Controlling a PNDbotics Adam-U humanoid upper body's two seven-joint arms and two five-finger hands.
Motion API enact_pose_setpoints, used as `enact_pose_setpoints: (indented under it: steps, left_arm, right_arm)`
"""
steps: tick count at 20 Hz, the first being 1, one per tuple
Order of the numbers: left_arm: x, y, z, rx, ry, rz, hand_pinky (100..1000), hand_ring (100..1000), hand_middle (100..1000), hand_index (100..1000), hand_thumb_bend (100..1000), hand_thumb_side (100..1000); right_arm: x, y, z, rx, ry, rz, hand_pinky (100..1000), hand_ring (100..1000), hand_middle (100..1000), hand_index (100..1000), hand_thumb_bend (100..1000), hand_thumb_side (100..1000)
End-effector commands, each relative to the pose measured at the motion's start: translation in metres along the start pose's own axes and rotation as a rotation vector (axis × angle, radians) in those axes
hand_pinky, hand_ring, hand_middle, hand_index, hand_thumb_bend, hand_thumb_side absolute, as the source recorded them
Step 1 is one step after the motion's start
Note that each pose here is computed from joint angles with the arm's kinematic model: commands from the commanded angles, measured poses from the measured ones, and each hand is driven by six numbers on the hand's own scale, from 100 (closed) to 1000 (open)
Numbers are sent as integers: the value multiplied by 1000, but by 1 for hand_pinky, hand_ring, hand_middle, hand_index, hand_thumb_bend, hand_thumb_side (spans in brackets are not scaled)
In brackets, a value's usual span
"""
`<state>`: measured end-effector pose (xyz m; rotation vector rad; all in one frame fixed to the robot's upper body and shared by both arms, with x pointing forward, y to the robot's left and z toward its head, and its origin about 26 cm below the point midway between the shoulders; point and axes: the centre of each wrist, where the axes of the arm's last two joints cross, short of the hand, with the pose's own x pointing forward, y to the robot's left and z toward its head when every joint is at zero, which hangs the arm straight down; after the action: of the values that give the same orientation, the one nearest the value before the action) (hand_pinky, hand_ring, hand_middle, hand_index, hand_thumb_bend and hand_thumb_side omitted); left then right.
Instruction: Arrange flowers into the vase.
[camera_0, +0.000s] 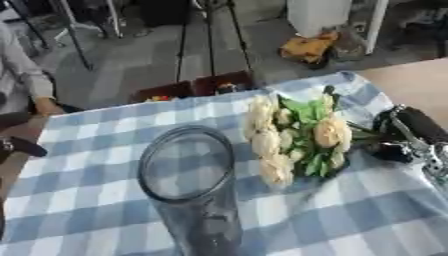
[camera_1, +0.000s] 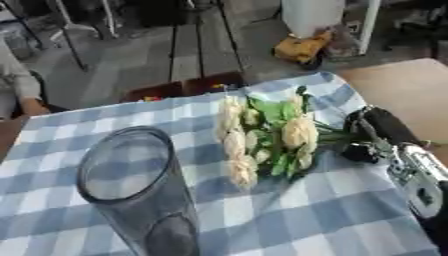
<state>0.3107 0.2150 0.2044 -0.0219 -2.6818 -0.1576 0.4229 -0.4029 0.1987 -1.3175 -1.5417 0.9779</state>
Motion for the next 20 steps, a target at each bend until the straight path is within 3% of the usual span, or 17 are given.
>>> enact_pose_setpoints:
  steps: [1, 9, 20]
  left_arm:
    - [5, 1, -4, -6, -24, -6, 479, 732, 779, 860, 100, 1000]
    - [5, 1, -4, -14, -19, -9, 478, 732, 780, 860, 100, 1000]
    - [5, 1, -4, -26, -14, -13, 478, 733, 780, 861, 100, 1000]
  right_arm:
    - [1, -18, -7, -68, -6, 17, 307, 450, 100, 100, 100, 233]
    - [1, -21, -7, -86, 3, 3, 307, 451, 100, 100, 100, 252]
    - [9, -33, -6, -150, -20, -87, 294, 437, 100, 100, 100, 213]
